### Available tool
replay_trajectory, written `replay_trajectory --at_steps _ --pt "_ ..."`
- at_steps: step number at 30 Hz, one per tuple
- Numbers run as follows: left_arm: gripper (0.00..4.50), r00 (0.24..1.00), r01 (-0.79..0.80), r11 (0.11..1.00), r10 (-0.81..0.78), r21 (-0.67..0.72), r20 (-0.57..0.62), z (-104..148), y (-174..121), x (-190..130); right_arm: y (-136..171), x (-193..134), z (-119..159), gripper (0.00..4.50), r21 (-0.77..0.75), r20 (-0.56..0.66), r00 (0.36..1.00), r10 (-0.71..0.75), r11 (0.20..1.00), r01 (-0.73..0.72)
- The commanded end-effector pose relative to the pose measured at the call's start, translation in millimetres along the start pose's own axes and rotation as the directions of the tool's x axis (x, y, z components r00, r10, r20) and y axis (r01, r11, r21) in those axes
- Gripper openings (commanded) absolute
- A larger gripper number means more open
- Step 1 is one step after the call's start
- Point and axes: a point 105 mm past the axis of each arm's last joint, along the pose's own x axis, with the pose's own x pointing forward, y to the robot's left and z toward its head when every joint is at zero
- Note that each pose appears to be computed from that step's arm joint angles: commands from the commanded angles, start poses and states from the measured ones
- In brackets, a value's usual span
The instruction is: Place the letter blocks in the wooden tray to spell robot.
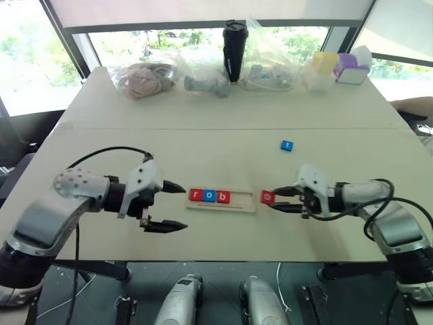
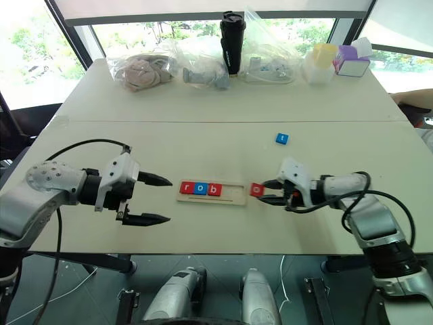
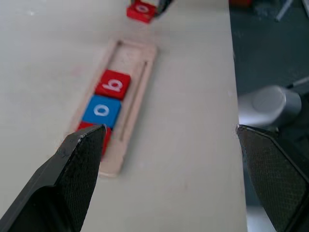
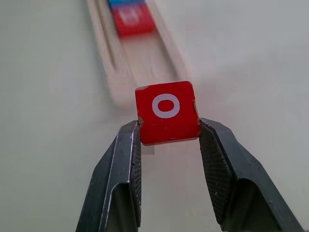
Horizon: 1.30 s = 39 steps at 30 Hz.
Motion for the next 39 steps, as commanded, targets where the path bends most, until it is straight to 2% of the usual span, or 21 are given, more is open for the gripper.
replay_trajectory --at_steps 1,5,9,20,39 --pt "4.50 0.999 -0.043 0.999 0.043 -0.015 0.021 1 7 -6 6 19 12 1.14 -0.016 0.026 0.999 -0.019 1.000 0.019" --pt "4.50 0.999 -0.044 0.999 0.044 -0.028 -0.005 -6 7 -8 15 35 12 1.14 -0.060 0.007 1.000 0.020 0.998 -0.020" --pt "4.50 0.999 -0.044 0.999 0.044 -0.025 -0.003 -6 5 -5 11 42 9 1.14 -0.095 -0.022 0.999 0.034 0.995 -0.036" --pt "4.50 0.999 -0.047 0.999 0.047 -0.028 0.006 -5 -2 -1 -6 31 -7 1.14 -0.135 -0.102 0.994 0.034 0.990 -0.048" --pt "4.50 0.998 -0.056 0.998 0.057 -0.031 0.010 -6 -2 2 -11 40 -8 1.14 -0.124 -0.100 0.994 0.036 0.991 -0.049"
